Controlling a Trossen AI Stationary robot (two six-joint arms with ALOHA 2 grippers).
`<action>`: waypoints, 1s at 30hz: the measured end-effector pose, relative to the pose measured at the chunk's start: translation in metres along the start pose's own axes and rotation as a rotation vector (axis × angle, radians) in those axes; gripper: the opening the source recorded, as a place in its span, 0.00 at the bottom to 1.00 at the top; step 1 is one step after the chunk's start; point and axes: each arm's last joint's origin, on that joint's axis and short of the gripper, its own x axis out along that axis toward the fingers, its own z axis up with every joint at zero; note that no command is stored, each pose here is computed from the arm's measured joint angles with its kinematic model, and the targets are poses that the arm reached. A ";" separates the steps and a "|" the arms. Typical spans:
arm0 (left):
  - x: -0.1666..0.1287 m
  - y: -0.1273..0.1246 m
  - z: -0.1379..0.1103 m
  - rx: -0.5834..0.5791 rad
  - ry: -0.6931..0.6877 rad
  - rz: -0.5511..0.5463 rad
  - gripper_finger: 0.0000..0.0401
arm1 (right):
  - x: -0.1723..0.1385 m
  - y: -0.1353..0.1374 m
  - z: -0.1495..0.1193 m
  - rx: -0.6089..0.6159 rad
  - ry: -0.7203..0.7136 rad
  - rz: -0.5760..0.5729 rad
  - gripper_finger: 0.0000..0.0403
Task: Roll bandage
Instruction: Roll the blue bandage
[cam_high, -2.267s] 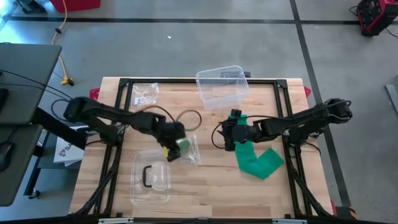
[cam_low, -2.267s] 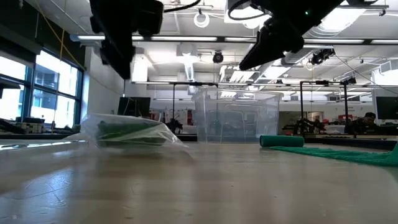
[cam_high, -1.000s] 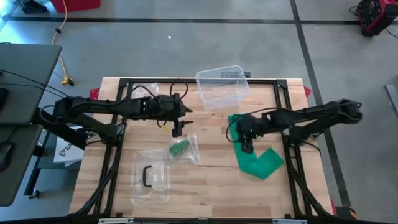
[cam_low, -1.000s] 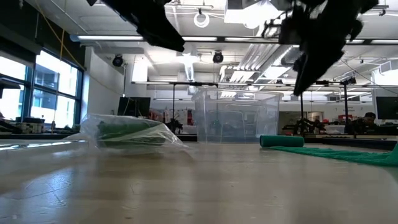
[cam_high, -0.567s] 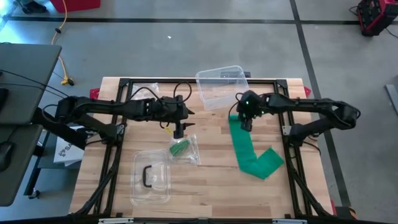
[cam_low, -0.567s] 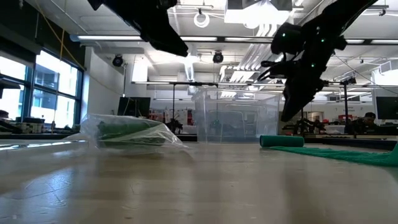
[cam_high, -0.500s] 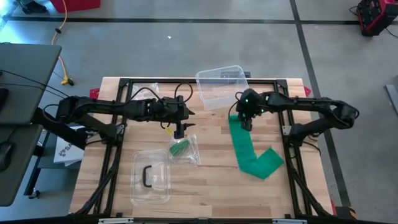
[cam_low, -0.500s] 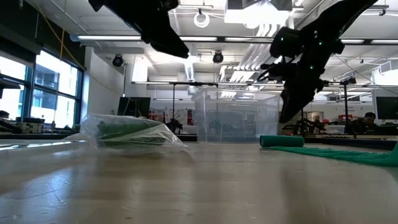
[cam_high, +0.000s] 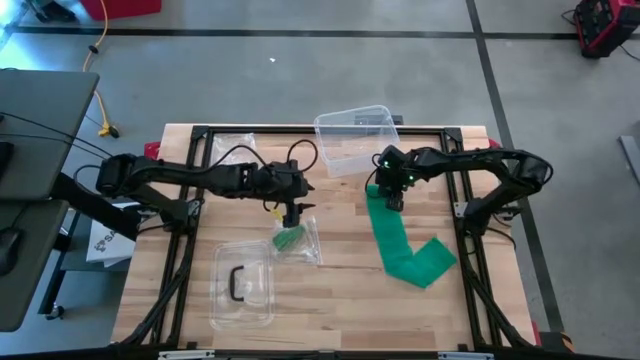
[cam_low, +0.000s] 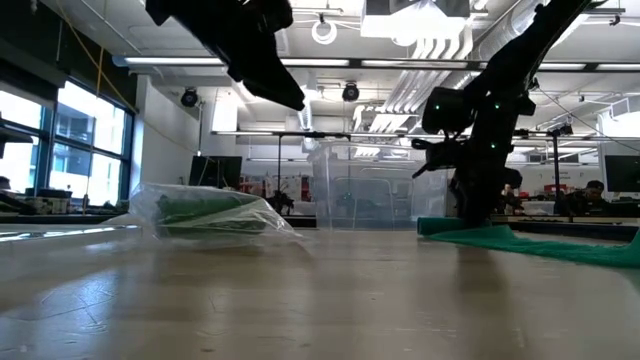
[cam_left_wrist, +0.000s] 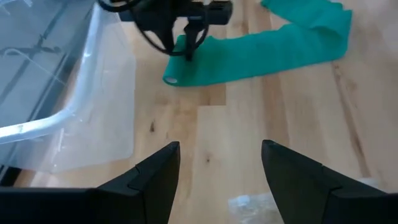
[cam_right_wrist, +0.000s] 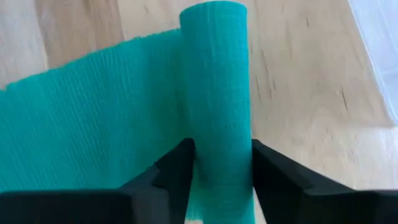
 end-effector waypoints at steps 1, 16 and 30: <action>0.000 -0.002 0.000 -0.001 -0.002 -0.006 0.54 | 0.001 0.000 0.000 0.003 0.002 0.001 0.34; -0.008 -0.033 0.008 -0.035 -0.058 0.177 0.54 | -0.088 0.088 0.043 -0.081 -0.197 -0.264 0.10; -0.030 -0.095 0.042 0.155 -0.457 -0.001 0.54 | -0.162 0.208 0.058 -0.376 -0.578 -0.585 0.08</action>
